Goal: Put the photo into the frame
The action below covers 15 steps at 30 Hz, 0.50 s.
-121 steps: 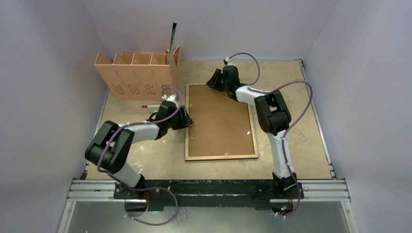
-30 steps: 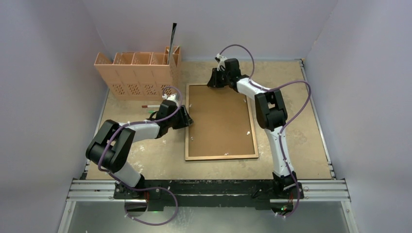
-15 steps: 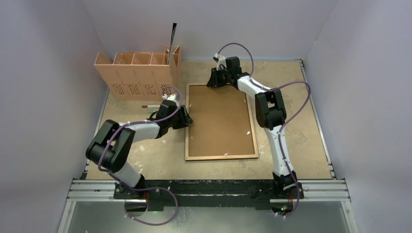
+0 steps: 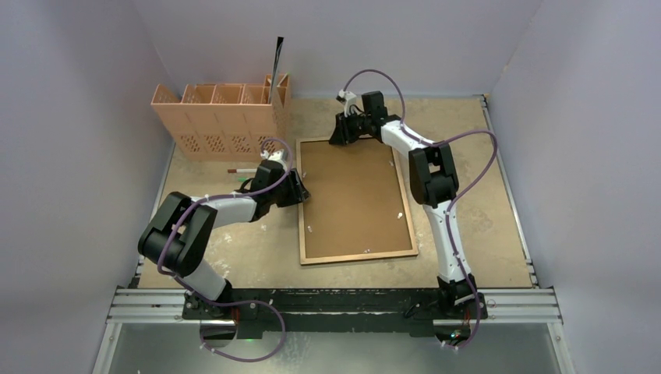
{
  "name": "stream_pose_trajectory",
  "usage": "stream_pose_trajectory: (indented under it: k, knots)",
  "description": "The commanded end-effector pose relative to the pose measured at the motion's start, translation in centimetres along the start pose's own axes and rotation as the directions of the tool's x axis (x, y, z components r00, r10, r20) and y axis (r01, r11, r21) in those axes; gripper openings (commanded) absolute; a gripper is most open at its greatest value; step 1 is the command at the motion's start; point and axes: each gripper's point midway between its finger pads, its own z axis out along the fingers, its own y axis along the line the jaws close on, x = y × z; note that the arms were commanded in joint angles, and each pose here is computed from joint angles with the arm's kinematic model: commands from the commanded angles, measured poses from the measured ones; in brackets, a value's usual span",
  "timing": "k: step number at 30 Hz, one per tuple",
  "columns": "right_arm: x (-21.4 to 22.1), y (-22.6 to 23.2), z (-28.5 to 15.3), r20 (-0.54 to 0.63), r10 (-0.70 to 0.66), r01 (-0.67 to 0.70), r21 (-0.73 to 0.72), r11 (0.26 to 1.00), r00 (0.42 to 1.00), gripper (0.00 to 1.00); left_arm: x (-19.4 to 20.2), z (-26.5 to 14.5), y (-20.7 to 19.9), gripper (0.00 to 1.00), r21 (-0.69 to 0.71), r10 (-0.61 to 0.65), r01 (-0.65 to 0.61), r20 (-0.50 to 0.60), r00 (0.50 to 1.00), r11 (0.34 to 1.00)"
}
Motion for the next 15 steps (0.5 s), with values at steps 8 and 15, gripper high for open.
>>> stream_pose_trajectory:
  k: [8,15]
  knots:
    - [3.4,2.7,1.9,-0.088,0.000,-0.014,-0.153,0.988,0.996,0.37,1.3,1.2,0.8,0.48,-0.020,0.015,-0.016,-0.059,0.998,1.000]
    - [4.1,3.6,2.0,-0.105,-0.021,-0.004,-0.232,0.973,0.994,0.42,1.4,1.5,0.7,0.48,-0.015,0.019,-0.020,-0.068,0.998,1.000]
